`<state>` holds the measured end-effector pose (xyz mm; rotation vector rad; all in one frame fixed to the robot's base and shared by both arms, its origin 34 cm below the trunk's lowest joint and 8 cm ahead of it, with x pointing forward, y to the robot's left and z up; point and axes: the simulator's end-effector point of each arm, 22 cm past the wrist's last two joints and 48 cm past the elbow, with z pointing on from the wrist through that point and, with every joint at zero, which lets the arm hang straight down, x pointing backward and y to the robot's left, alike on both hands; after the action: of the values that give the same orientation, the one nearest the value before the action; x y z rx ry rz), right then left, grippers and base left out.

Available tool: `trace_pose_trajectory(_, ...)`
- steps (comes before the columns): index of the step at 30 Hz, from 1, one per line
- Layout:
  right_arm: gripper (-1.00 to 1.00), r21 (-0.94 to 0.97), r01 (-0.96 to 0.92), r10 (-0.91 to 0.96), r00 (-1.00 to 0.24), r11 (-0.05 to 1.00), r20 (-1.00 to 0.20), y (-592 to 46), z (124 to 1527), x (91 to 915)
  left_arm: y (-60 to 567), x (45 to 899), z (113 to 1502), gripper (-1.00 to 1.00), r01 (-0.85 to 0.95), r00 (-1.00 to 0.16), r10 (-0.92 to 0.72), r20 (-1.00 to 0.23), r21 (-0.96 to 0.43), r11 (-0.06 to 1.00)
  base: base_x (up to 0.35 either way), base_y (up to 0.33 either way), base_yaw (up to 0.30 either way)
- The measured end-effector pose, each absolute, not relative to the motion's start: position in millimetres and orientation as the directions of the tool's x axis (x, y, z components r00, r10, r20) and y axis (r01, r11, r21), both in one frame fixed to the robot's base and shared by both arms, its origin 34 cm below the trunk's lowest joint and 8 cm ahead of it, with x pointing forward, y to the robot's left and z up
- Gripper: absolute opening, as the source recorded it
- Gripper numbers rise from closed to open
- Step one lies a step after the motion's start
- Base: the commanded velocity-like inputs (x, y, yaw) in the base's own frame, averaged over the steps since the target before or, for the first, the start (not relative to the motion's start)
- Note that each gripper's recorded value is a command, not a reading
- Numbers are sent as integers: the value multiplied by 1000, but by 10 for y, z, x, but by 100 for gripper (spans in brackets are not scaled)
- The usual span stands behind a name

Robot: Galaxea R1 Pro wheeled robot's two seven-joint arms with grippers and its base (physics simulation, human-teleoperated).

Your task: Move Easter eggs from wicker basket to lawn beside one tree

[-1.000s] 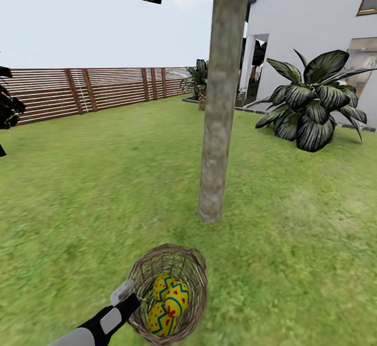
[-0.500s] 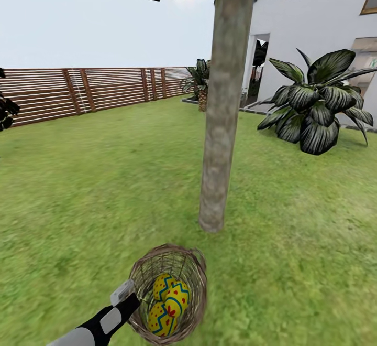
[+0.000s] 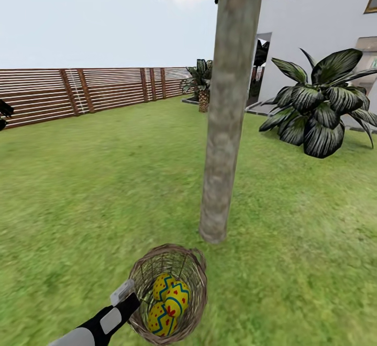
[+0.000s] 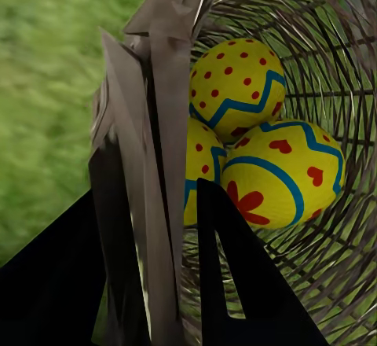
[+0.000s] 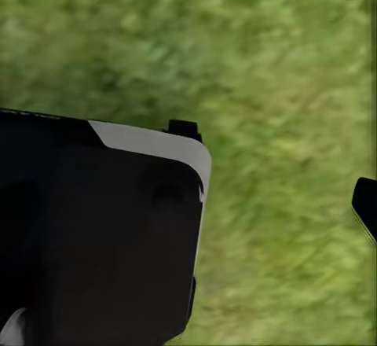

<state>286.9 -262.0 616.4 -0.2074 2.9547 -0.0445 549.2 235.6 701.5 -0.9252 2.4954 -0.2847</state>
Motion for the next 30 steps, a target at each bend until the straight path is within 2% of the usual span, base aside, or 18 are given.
trace_pose_trajectory(30,100,-42,-141,-146,-974,989,-176,-2611,6164,2869,2373,5497,7018,-100,-564,-665,-659,-352,-342,752,341,0,0)
